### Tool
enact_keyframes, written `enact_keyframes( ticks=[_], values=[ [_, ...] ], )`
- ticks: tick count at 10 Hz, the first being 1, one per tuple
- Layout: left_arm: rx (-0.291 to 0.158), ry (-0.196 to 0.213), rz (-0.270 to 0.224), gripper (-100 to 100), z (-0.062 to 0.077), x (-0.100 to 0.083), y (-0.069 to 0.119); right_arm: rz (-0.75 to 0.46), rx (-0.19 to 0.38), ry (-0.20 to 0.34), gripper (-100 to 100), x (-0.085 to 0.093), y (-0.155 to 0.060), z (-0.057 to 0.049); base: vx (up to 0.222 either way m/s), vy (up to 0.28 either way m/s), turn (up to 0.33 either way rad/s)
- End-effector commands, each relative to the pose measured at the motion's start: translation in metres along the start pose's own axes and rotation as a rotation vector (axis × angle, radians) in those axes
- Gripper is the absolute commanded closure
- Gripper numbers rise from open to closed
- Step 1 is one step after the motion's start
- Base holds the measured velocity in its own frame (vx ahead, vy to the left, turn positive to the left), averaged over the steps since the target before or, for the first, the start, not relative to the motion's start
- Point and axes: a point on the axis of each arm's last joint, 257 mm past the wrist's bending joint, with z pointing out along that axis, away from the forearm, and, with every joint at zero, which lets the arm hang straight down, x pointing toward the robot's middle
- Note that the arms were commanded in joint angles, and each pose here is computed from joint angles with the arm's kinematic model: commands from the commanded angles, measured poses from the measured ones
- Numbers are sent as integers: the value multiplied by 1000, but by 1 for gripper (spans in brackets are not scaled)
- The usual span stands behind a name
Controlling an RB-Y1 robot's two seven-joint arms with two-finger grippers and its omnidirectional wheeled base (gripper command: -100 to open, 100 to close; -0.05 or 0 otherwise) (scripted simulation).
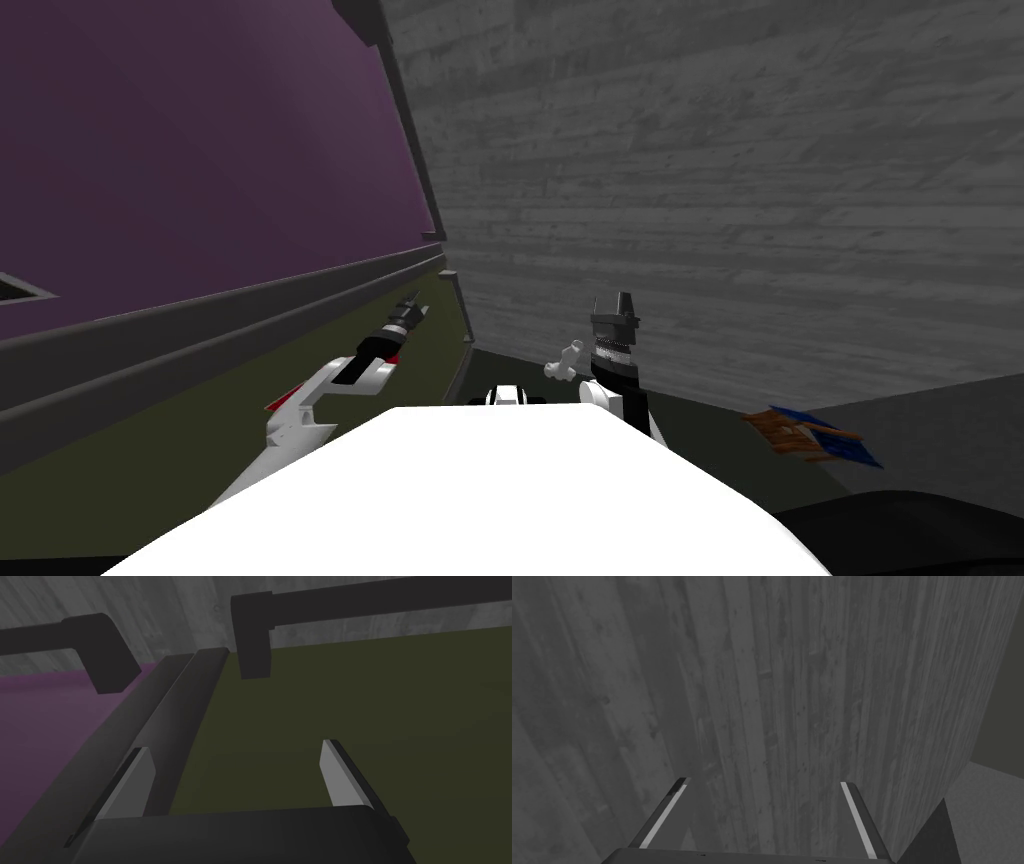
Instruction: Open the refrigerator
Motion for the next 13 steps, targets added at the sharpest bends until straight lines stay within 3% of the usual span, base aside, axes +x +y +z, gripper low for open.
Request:
enact_keyframes(
  ticks=[1, 7, 13],
  values=[
    [-49, -26, 8, -100, 6, -16, 8, 0, 0, 0, 0, 0, 0, 0, 59, -18, -98],
    [-173, -137, 48, -100, 24, -86, 24, 0, 0, 0, 0, 0, 0, 0, 81, -30, -170],
    [-234, -240, 71, -100, 32, -141, 18, 0, 0, 0, 0, 0, 0, 0, 58, -15, -122]
  ],
)
